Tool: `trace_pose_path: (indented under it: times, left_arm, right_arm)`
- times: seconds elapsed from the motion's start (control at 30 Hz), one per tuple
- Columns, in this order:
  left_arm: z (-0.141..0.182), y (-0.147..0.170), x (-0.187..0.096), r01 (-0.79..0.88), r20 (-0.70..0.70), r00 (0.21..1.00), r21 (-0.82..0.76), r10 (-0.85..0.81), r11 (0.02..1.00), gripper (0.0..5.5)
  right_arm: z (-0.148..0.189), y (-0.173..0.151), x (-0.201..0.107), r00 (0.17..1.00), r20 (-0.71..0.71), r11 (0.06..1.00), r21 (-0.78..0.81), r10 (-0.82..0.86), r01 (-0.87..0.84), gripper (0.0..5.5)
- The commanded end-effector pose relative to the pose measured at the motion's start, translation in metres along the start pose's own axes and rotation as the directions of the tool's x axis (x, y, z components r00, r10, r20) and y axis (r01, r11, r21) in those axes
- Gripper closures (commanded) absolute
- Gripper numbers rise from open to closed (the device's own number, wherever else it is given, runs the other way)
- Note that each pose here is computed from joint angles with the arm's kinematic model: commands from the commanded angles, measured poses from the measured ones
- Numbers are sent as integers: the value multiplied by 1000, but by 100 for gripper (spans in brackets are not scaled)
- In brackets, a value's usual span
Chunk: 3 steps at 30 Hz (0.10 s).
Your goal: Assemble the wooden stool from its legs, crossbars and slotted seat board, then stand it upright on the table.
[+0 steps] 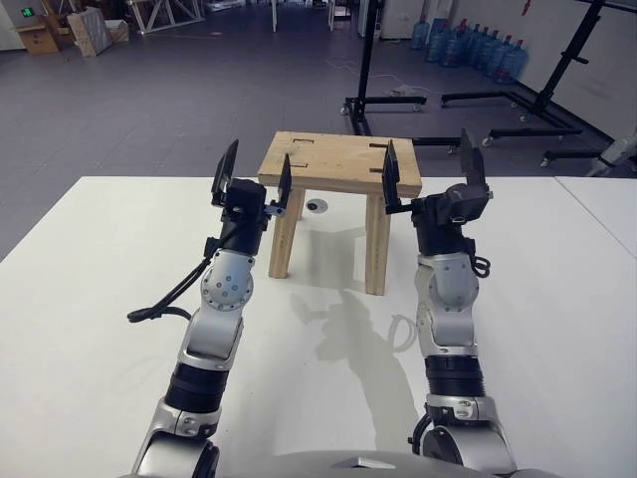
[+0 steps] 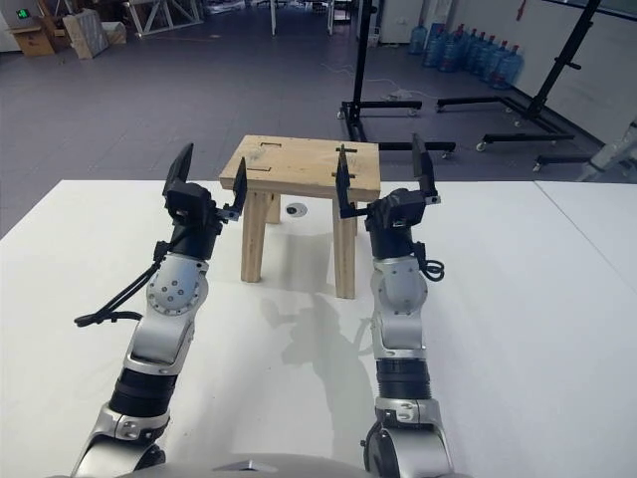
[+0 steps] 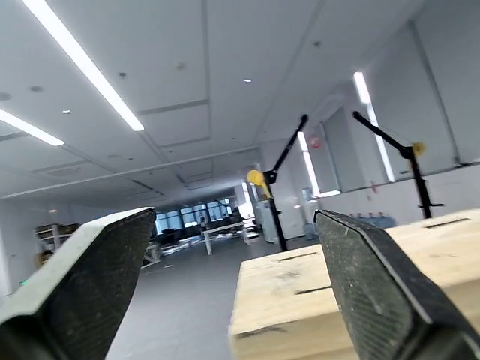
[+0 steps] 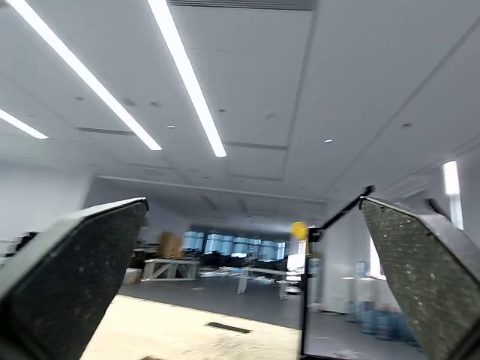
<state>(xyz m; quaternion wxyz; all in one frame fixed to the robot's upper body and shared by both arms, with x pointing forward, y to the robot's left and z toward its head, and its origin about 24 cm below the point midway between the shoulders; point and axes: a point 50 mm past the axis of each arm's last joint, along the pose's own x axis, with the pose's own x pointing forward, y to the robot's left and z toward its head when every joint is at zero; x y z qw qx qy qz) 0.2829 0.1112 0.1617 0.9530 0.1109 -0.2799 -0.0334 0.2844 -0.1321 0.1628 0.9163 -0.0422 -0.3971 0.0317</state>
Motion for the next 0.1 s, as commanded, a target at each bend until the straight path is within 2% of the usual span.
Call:
trace_pose_path:
  times: [0.03,0.1]
  left_arm:
    - [-2,2,6,-37,16,999,10,37,999,162]
    - [-3,2,6,-42,12,999,0,42,999,162]
  right_arm:
    - [-4,3,5,1000,3,999,-31,-12,12,31]
    - [-6,3,5,1000,-3,999,-31,-17,17,31]
